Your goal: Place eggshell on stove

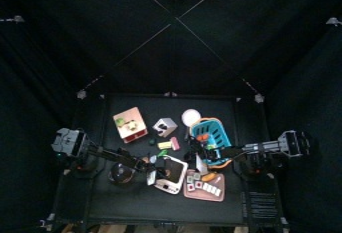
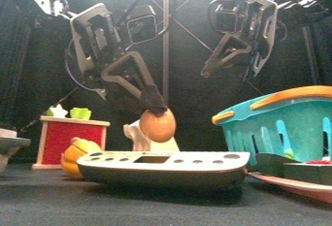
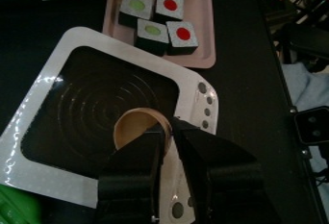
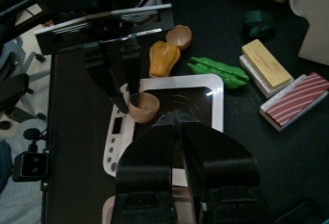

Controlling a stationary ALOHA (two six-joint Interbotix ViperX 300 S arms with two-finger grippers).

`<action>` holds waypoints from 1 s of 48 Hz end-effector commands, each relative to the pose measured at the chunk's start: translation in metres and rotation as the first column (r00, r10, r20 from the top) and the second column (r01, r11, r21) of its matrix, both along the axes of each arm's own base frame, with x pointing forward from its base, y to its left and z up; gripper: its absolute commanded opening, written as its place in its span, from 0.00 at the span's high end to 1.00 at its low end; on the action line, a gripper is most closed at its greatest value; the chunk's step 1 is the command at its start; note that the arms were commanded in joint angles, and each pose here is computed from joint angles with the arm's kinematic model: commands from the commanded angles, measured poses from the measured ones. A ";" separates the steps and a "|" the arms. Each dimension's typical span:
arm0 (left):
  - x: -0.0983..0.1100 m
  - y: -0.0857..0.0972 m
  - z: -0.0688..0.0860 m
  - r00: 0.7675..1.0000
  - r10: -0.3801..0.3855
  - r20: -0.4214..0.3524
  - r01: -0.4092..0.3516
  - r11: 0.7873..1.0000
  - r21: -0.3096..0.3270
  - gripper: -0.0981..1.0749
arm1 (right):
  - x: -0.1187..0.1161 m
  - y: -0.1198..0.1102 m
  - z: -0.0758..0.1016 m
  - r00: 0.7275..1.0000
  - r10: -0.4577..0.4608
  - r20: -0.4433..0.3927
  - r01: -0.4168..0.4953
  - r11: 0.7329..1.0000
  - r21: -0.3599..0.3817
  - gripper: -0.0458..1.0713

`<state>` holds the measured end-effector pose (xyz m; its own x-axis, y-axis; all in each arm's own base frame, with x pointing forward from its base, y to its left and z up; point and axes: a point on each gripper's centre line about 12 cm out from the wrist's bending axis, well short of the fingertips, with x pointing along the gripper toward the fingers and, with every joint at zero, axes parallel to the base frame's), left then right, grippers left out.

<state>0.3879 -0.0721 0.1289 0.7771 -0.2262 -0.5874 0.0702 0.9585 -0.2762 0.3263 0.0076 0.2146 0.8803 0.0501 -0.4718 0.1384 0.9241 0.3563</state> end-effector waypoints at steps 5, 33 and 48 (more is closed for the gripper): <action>0.010 0.002 0.007 1.000 0.007 0.031 -0.007 1.000 -0.007 0.34 | 0.003 0.000 0.009 1.000 0.000 0.031 0.000 1.000 0.004 0.56; 0.009 0.005 0.015 0.999 0.014 0.048 -0.013 1.000 -0.006 0.29 | 0.005 0.000 0.005 1.000 0.002 0.019 -0.002 1.000 0.003 0.56; 0.006 0.006 0.020 0.998 0.014 0.057 -0.013 1.000 -0.005 0.29 | 0.006 -0.001 0.006 1.000 -0.001 0.020 0.001 1.000 0.003 0.56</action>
<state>0.3914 -0.0670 0.1339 0.7883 -0.2159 -0.5761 0.0613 0.9593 -0.2756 0.3283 0.0067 0.2073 0.8700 0.0481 -0.4908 0.1483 0.9236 0.3534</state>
